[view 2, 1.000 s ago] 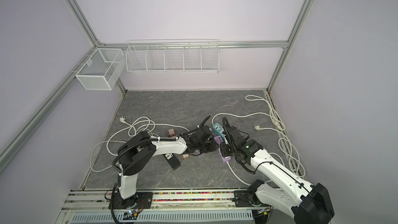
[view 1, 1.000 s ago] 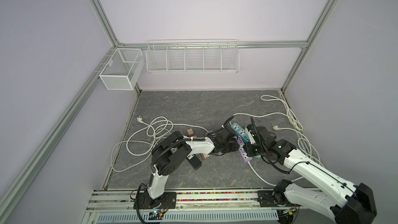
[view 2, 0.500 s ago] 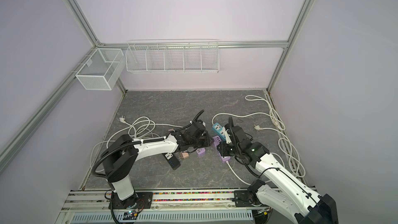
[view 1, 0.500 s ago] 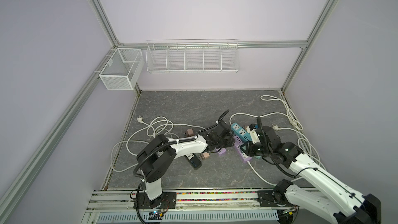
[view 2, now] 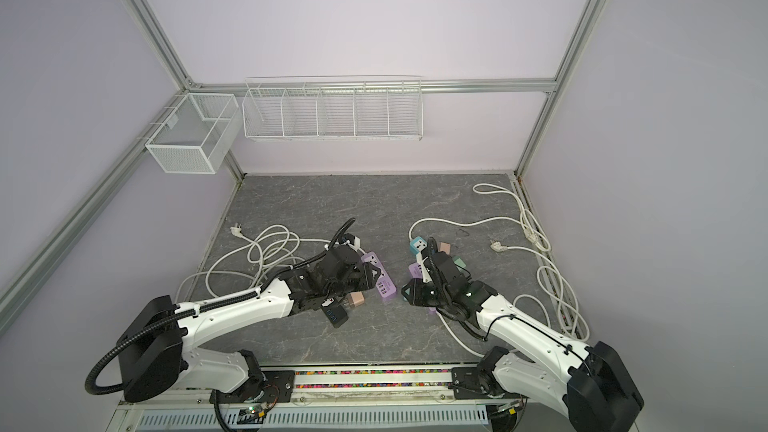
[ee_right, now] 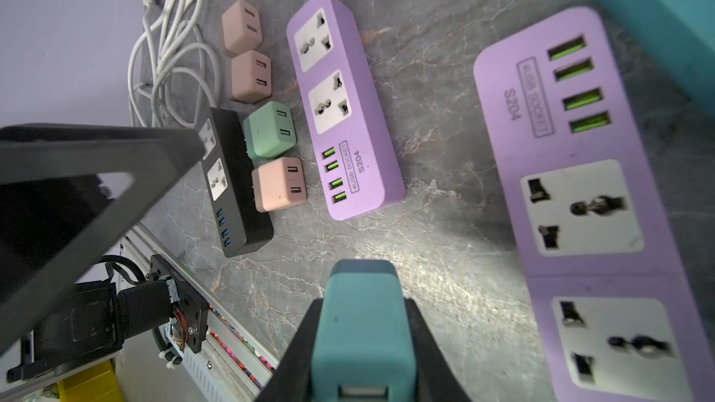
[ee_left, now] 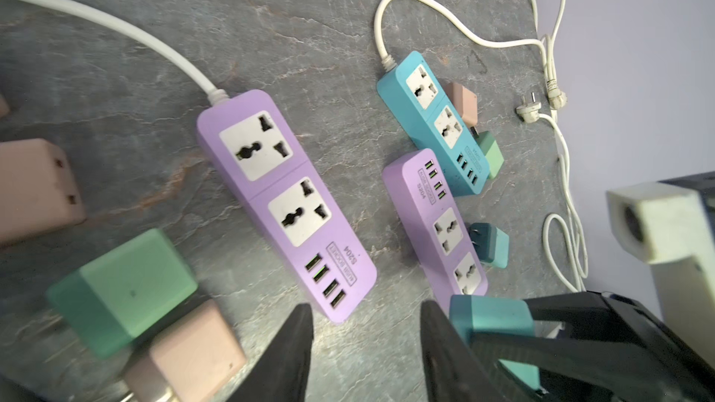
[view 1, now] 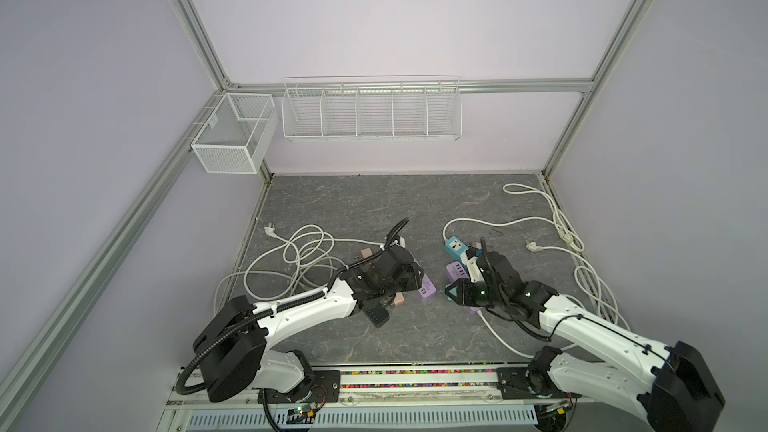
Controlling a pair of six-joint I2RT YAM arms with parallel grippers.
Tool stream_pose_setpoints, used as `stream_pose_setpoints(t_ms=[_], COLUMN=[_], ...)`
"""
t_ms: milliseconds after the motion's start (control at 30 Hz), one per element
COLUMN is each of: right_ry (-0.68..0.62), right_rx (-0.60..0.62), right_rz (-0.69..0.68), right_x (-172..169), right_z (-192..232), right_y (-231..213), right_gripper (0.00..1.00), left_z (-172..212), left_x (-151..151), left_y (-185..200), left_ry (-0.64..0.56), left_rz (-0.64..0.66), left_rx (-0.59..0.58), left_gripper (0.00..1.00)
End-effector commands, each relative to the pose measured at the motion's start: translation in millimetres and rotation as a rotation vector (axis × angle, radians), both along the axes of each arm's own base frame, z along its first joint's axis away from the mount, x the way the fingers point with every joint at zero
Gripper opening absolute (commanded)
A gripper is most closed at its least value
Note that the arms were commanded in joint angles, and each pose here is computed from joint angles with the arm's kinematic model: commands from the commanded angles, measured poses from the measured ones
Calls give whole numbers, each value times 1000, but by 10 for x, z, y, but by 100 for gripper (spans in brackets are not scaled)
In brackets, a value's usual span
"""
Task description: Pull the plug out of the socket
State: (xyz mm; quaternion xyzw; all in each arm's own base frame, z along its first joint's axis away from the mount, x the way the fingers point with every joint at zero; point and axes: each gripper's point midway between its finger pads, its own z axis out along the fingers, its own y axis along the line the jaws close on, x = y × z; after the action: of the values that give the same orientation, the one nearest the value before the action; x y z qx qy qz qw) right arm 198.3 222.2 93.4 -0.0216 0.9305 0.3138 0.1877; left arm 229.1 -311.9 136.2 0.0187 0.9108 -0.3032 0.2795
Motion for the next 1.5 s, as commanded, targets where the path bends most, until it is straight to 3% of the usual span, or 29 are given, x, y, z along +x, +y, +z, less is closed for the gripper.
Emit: stream_pose_setpoints(t_ms=[0,733,1067,1467], right_ry=[-14,35,49,19], right_rx=[52,57,9,-120], right_rz=[-33,6,20,7], right_x=[76,131,129,122], right_z=[-37,-487,-592,-541], right_y=[112,426,408,169], right_gripper=[13,14,29,61], left_z=[-6,-47,-42,15], left_x=[-5,-73,-35,-23], left_y=[216,539,550,599], left_ry=[-40,-98,-104,-117], left_rz=[27,87,108,125], left_rx=[60,48,50,49], left_gripper=[48,55,56,57])
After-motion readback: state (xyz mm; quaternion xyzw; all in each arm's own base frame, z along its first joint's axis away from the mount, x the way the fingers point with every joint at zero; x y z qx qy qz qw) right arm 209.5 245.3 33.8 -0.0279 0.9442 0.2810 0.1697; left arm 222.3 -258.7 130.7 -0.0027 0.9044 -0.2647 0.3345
